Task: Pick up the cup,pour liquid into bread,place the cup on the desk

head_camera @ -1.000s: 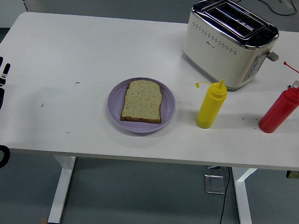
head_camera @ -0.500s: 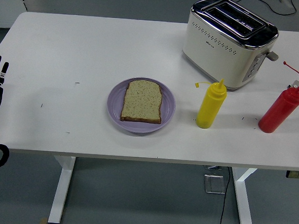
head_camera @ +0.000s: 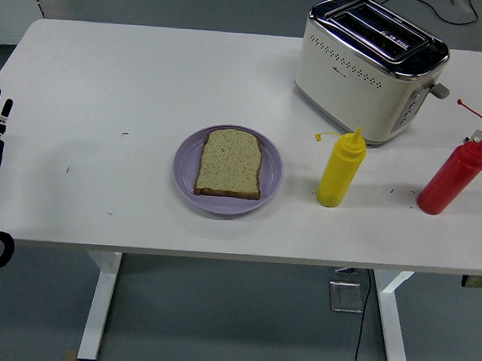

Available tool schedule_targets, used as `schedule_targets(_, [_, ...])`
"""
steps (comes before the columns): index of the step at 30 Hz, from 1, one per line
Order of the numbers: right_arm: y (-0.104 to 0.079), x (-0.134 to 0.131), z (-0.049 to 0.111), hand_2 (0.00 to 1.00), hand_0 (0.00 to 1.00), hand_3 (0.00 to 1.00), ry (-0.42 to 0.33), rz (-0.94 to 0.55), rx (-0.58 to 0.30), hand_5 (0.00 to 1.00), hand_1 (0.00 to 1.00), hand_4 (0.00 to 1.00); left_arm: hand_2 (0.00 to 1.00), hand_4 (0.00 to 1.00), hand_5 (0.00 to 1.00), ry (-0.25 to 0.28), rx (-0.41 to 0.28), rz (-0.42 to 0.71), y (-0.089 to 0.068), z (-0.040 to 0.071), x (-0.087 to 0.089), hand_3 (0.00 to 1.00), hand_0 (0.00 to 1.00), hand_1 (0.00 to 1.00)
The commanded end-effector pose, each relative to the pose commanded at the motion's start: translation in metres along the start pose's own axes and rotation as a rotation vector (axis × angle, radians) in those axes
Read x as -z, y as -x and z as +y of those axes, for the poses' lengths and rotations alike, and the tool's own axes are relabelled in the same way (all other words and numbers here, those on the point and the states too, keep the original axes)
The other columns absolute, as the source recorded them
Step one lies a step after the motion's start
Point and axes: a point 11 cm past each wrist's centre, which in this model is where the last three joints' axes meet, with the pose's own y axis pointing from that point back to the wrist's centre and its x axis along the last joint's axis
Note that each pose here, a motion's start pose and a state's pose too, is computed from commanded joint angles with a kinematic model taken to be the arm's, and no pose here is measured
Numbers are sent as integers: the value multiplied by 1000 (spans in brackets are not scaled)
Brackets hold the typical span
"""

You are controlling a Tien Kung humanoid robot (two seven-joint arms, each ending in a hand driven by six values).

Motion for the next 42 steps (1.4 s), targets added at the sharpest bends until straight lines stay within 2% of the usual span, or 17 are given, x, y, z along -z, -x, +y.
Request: schedule_targets(42, [-15, -3, 2, 726, 773, 732, 5, -8, -49, 443, 721, 524, 737, 510, 998, -6, 1, -3, 0, 1, 2, 694, 785, 736])
